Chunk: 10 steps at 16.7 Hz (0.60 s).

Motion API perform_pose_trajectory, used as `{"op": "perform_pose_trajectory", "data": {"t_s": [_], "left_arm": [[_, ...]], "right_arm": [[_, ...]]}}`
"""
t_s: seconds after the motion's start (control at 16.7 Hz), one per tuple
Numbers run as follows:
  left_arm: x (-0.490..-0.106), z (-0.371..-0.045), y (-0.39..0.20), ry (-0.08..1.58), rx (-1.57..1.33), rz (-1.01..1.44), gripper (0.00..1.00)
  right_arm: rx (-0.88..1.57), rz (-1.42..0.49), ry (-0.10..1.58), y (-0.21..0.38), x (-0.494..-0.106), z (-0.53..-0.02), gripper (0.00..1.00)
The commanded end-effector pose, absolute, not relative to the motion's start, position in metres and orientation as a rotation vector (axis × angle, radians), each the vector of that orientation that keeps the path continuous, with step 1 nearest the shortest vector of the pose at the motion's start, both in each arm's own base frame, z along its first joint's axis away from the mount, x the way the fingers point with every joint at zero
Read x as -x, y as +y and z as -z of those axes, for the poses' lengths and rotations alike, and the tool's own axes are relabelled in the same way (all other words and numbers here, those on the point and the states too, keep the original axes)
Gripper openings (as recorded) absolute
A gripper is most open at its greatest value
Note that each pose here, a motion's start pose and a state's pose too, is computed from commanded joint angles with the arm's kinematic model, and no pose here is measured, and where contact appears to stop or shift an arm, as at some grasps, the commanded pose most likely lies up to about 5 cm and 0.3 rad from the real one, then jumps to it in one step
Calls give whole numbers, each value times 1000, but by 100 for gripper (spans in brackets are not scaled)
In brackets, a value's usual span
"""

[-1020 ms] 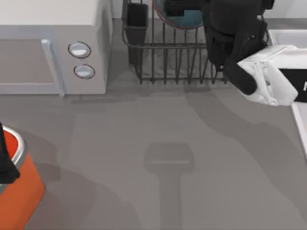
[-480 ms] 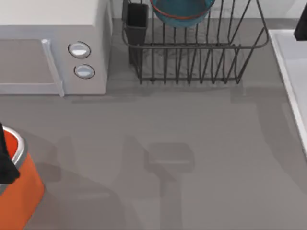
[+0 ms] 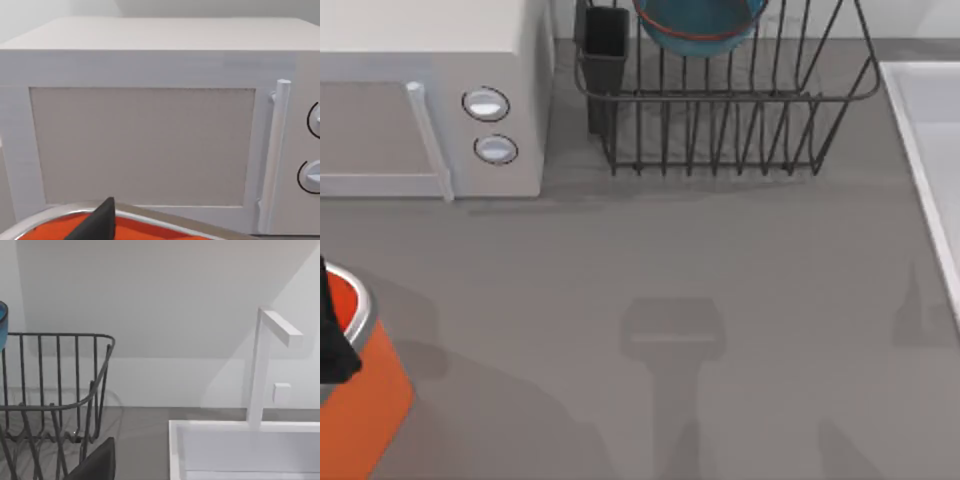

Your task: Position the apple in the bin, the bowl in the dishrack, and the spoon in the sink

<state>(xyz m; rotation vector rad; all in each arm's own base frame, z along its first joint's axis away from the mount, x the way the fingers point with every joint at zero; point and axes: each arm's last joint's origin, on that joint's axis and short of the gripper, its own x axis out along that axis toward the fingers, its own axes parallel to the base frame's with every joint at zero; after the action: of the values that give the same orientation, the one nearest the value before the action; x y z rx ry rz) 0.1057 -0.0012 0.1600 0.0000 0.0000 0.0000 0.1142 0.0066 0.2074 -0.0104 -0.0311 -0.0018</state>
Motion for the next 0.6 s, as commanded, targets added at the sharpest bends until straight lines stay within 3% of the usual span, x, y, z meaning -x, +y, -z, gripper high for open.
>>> {"op": "perform_pose_trajectory", "data": {"t_s": [0.3, 0.6], "left_arm": [[-106, -160, -1, 0, 0, 0, 100], [-106, -160, -1, 0, 0, 0, 100]], "right_arm": [[1, 0, -2, -1, -106, -162, 100], [0, -1, 0, -1, -106, -161, 100]]}}
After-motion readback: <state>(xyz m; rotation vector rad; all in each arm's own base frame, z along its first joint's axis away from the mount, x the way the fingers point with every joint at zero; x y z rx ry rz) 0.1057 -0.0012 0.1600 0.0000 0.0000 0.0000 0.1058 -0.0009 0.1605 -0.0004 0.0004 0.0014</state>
